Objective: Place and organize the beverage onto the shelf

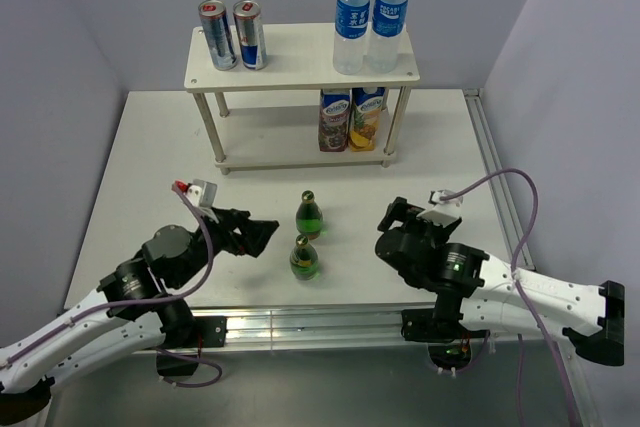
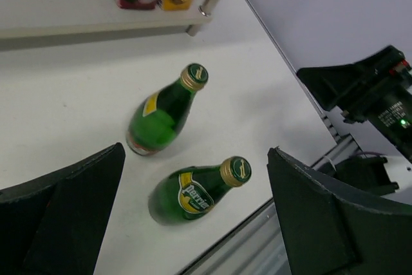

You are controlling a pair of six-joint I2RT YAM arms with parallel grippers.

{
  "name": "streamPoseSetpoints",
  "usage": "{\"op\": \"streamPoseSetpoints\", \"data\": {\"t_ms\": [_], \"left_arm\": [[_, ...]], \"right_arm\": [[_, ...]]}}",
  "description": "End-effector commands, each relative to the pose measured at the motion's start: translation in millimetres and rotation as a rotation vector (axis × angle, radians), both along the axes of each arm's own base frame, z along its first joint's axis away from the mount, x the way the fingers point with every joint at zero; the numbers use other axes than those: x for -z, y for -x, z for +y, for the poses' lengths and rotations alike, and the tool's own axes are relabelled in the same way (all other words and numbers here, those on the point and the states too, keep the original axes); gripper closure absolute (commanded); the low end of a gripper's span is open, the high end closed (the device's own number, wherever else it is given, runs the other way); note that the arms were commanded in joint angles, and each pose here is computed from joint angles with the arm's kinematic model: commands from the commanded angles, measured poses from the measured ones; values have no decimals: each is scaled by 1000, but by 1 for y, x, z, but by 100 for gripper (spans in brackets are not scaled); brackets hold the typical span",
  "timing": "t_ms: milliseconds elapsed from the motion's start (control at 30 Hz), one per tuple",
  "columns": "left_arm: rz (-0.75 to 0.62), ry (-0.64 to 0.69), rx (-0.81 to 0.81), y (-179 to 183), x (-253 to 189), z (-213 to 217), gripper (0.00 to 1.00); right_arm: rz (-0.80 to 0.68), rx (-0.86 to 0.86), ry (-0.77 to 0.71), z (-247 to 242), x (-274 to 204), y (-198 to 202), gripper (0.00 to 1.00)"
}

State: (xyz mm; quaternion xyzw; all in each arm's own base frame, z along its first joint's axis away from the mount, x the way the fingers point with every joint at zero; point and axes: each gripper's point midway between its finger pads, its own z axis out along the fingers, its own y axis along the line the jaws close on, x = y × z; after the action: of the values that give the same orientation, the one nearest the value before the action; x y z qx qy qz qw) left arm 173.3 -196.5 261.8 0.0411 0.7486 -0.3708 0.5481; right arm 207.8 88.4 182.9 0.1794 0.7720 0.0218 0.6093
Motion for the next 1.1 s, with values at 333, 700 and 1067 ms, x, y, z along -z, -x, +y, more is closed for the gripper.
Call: {"op": "streamPoseSetpoints", "data": {"t_ms": [333,700,1067], "left_arm": [[130,67,149,33,91,-28,1],[112,31,166,38,126,-50,1],[69,-91,60,23,139,-76,1]], "right_arm": [[11,-4,7,7,-3,-1,0],[19,-5,50,11,0,-4,0],[16,-14,48,12,1,-5,0]]}}
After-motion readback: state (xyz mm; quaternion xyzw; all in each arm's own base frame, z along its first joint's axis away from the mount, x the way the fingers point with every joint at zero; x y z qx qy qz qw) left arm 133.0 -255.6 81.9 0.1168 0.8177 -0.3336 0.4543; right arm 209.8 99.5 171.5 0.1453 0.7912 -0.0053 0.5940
